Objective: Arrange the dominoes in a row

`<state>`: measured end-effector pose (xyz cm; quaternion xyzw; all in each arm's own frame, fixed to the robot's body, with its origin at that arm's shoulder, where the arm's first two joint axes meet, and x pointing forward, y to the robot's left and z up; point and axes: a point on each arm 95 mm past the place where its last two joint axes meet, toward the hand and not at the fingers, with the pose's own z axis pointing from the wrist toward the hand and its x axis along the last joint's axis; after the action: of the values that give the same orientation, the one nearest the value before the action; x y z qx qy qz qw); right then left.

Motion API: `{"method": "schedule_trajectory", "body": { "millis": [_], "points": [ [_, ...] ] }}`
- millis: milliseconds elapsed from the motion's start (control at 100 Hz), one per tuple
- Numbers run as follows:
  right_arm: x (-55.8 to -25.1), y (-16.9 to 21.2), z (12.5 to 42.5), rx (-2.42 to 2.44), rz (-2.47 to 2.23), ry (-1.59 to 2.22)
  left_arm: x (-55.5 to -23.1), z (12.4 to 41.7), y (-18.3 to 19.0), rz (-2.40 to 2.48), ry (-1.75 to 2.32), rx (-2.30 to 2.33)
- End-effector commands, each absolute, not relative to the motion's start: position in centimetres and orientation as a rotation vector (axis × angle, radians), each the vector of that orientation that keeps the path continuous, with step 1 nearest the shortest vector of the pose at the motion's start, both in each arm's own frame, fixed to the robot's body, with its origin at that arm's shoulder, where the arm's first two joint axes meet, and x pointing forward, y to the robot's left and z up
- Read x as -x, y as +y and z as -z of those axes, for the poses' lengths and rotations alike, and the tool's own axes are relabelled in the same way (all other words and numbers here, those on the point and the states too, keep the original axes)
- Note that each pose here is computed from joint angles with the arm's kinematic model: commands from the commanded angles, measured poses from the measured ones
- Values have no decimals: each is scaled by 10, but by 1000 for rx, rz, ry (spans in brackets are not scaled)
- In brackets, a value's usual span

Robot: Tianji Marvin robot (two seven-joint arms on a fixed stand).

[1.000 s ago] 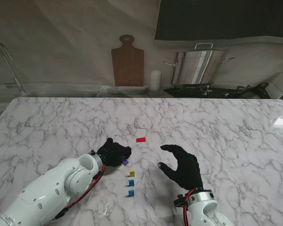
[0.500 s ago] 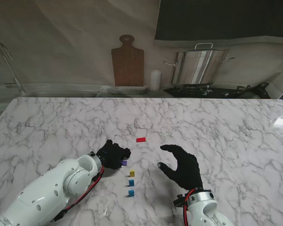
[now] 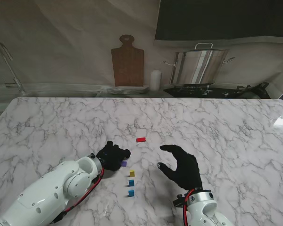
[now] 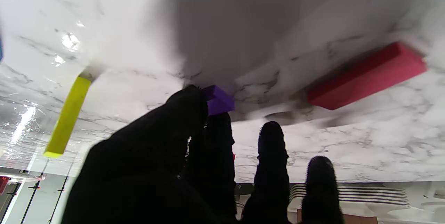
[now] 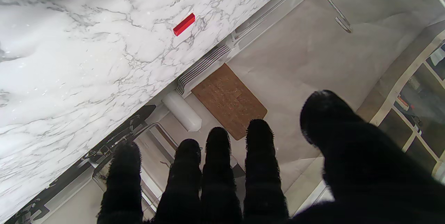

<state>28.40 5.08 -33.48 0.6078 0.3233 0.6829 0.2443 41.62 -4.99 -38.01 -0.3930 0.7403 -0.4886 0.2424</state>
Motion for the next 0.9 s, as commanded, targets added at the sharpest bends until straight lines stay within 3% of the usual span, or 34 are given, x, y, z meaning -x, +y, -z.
{"method": "schedule_trajectory", "body": {
  "millis": [0,890],
  "points": [
    [-283,52,336,-1665,-1865,885,-407,399,-42,1263,2073,1102],
    [-283,51,336,-1665,-1871,873,-408,392,-44,1290,2013,1100]
  ]
}}
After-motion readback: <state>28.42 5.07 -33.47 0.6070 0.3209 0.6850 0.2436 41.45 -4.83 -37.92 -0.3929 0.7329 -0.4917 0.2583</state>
